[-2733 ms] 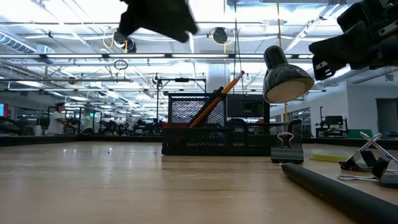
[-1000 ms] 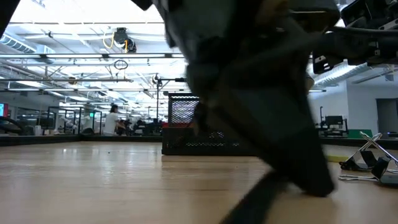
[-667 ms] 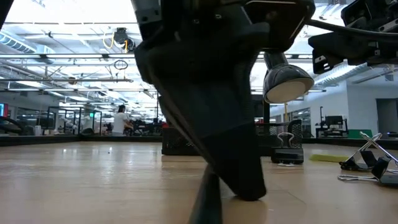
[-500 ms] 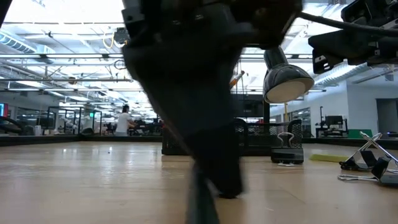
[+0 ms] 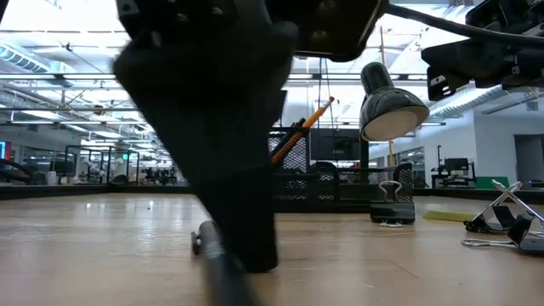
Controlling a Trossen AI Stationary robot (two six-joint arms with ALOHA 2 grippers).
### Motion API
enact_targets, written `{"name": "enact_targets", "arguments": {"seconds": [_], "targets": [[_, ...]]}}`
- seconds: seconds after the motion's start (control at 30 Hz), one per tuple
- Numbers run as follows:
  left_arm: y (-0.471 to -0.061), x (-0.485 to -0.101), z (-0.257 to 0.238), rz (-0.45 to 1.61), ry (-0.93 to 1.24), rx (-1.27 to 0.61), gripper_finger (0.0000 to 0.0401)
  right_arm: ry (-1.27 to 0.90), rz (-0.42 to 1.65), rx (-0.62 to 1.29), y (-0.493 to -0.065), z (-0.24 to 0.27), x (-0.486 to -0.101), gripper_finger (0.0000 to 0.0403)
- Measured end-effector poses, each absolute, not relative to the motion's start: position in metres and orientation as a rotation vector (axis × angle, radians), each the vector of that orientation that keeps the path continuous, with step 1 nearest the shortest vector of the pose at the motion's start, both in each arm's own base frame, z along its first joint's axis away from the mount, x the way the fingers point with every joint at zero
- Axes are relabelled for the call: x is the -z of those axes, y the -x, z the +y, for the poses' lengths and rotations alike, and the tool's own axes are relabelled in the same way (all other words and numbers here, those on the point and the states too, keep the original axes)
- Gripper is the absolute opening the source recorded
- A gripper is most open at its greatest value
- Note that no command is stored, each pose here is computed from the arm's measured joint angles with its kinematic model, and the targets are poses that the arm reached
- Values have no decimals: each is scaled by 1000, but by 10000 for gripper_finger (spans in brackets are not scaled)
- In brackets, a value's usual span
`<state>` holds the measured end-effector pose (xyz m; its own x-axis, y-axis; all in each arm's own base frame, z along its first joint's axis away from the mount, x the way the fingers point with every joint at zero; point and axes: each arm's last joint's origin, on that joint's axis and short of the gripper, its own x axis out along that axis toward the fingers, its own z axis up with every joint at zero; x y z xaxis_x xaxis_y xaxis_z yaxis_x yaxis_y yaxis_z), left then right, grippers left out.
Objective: Pick and place office supplies into organizer
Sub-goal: Put the black pen into the black desk organizer
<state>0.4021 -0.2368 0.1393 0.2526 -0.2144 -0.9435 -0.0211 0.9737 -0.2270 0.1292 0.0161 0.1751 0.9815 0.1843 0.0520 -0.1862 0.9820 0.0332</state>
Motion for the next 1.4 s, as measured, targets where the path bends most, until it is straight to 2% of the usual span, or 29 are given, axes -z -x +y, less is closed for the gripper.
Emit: {"name": "enact_targets", "arguments": {"seconds": [0.67, 0.9, 1.03, 1.4], "targets": [[-380, -138, -247, 1430, 173, 31, 6, -42, -30, -186, -129, 16, -173, 4], [-362, -137, -250, 1531, 143, -70, 8, -45, -32, -185, -129, 16, -173, 4], [-361, -137, -251, 1518, 114, -80, 3, -44, -32, -185, -129, 16, -174, 4], [-367, -149, -247, 1421, 27, -11, 21, -42, -52, -186, -129, 16, -175, 4]]}}
